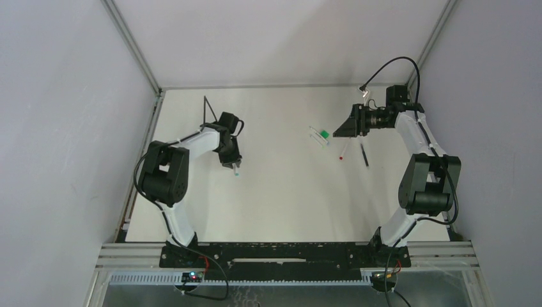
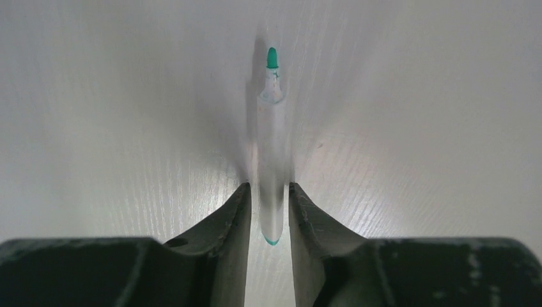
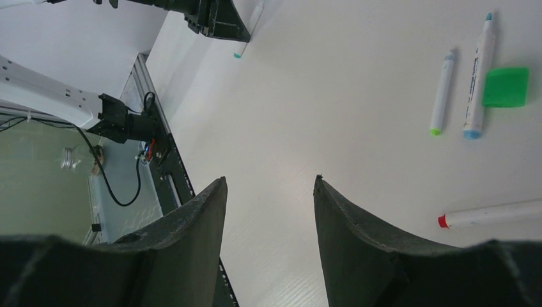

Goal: Insert the pens into the pen caps
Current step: Move the pen to the center of the board, then pick up the pen from the center of the board.

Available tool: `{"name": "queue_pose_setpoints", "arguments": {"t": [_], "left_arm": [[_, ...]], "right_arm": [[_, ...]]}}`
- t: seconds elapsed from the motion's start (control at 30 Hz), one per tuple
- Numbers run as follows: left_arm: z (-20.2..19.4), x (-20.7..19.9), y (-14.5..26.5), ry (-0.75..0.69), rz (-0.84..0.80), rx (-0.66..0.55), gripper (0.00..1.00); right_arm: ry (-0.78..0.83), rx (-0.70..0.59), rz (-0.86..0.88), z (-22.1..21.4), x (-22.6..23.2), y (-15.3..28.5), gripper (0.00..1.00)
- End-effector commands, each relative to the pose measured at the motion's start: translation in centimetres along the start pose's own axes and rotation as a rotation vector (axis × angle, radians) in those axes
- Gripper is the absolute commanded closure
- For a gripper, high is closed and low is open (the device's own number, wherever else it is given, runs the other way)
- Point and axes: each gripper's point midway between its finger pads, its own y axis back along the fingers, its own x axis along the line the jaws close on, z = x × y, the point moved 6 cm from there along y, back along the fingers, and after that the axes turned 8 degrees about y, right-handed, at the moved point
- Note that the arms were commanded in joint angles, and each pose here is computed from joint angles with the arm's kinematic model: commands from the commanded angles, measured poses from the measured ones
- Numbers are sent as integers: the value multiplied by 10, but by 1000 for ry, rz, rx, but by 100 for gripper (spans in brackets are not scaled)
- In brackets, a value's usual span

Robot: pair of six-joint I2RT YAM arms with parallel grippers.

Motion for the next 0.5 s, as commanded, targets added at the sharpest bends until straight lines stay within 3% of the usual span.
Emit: {"name": "queue_pose_setpoints", "arguments": {"t": [0.0, 0.23, 0.47], "left_arm": [[-7, 8, -5, -39, 59, 36, 65], [-10, 7, -18, -51, 63, 80, 64], [-16, 7, -21, -51, 45, 104, 90]], "right_arm": [[71, -32, 14, 10, 17, 5, 41], [78, -34, 15, 11, 19, 6, 40], [80, -34, 14, 10, 20, 7, 40]]}}
